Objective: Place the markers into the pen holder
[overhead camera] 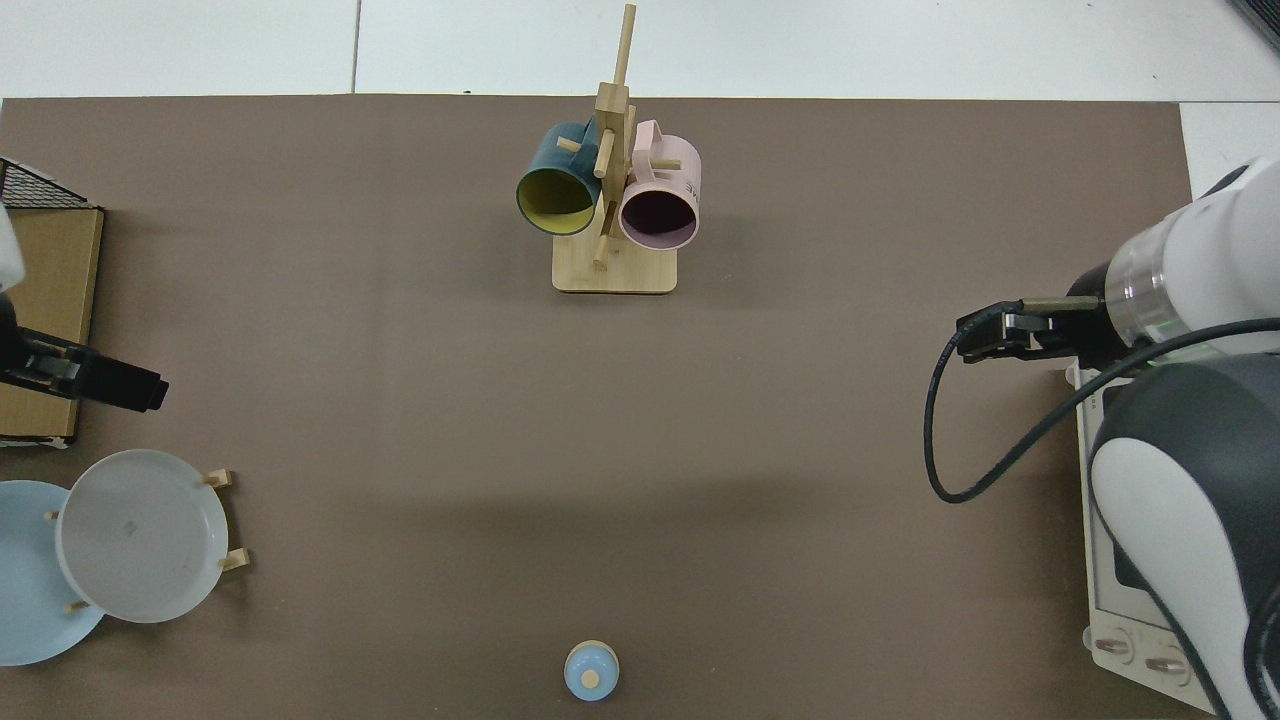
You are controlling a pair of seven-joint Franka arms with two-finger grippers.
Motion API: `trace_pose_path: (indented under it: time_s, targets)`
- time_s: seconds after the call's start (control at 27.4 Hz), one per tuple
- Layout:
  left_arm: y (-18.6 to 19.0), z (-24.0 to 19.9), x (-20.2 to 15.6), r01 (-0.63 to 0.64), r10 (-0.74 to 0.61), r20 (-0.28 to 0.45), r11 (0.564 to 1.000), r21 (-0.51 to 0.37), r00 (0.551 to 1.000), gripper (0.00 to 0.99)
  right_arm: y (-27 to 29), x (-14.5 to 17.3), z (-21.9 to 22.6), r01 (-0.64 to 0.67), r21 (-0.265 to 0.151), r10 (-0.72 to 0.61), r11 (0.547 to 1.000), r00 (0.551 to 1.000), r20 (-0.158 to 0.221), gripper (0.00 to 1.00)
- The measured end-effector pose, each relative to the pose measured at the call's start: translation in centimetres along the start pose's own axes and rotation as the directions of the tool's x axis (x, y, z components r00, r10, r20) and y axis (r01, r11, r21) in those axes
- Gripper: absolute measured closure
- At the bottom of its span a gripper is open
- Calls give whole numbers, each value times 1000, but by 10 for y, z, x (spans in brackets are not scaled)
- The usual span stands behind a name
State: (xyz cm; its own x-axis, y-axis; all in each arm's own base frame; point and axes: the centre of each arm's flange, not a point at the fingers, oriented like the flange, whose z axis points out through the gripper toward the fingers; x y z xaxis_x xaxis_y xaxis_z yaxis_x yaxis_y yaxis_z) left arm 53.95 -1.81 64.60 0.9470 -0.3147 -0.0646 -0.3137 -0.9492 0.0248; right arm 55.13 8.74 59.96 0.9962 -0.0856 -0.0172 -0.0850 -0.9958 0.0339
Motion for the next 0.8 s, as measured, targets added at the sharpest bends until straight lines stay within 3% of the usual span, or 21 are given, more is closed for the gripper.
trace_pose_path:
  time_s: [0.8]
  targets:
    - [-2,0,-1,4,-4,0,1000,3,1000,0,0,0,0,0,0,0,1000,1000,0,0]
